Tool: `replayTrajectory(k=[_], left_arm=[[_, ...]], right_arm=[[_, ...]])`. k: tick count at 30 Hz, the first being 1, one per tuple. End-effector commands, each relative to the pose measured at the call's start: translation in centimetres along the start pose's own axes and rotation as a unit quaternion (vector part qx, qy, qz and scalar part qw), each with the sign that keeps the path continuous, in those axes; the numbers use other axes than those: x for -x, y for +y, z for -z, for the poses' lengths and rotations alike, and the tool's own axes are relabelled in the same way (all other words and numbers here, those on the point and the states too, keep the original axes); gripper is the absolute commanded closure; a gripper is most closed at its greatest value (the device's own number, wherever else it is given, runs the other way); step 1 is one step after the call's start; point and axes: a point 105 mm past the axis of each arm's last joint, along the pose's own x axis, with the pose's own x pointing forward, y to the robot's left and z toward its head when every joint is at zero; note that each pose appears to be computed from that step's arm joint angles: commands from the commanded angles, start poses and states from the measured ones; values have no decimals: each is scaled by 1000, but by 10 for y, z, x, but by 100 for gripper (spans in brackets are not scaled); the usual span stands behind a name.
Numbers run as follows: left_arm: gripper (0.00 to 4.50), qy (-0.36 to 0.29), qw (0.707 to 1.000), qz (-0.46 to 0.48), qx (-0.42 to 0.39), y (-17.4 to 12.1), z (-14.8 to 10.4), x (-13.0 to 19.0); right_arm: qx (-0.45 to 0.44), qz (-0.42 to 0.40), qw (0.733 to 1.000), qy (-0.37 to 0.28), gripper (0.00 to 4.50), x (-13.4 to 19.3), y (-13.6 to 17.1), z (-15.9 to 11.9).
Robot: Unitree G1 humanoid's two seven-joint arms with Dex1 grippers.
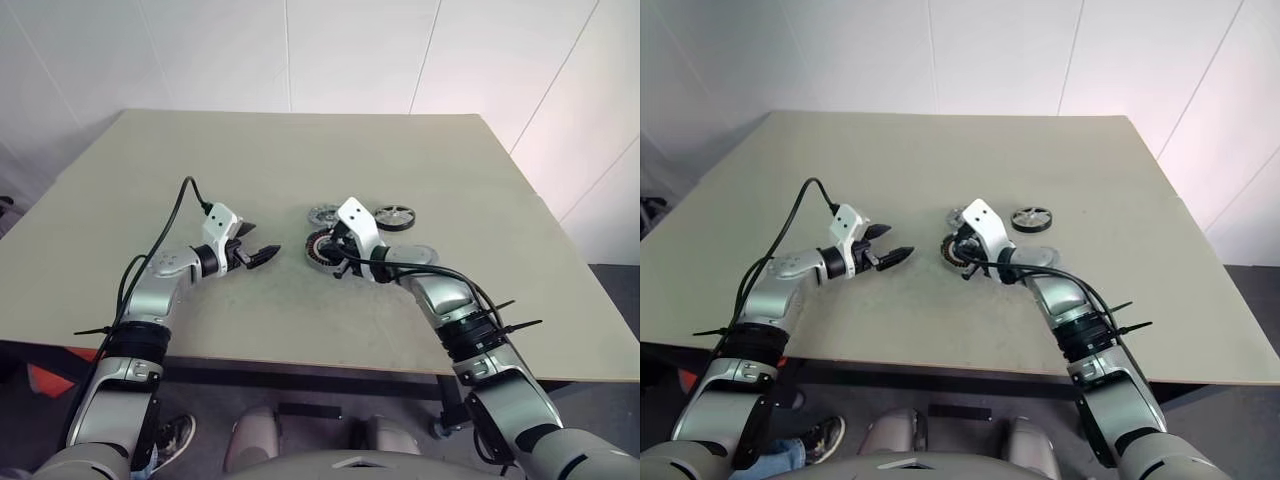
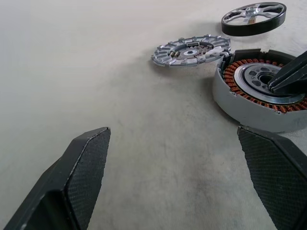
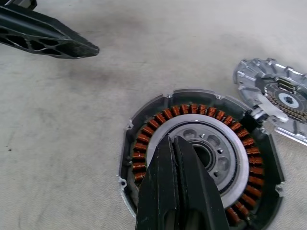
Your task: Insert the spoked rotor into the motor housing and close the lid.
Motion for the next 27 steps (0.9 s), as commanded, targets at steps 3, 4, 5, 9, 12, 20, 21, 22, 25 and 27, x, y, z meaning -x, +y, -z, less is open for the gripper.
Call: replayTrajectory(k=[3, 4, 5, 9, 12, 20, 21, 22, 25, 27], left_arm=[[0, -21, 1000, 2, -16, 0, -14, -1], [0, -20, 1000, 3, -16, 0, -14, -1], [0, -20, 1000, 3, -16, 0, -14, -1], [0, -20, 1000, 5, -16, -1, -14, -2], [0, -19, 1000, 7, -16, -1, -14, -2], [0, -15, 1000, 8, -18, -1, -13, -3], [0, -15, 1000, 9, -19, -1, -13, -3], [0, -15, 1000, 9, -19, -2, -13, -4], [0, -12, 1000, 10, -21, -2, -12, -5], [0, -7, 1000, 11, -27, -2, -11, -5]], right_arm=[[30, 40, 995, -87, 447, 31, -24, -59], [29, 48, 994, -90, 447, 33, -28, -61], [24, 63, 994, -89, 447, 37, -36, -60], [-36, 153, 986, -60, 447, 54, -83, -34], [-118, 236, 963, -47, 388, 76, -120, -13], [-397, 288, 858, -152, 288, 118, -161, -7], [-427, 279, 845, -162, 288, 119, -161, -7], [-452, 270, 833, -170, 288, 120, -160, -7], [-538, 254, 783, -183, 288, 120, -161, 1], [-577, 254, 756, -175, 288, 117, -160, 10]])
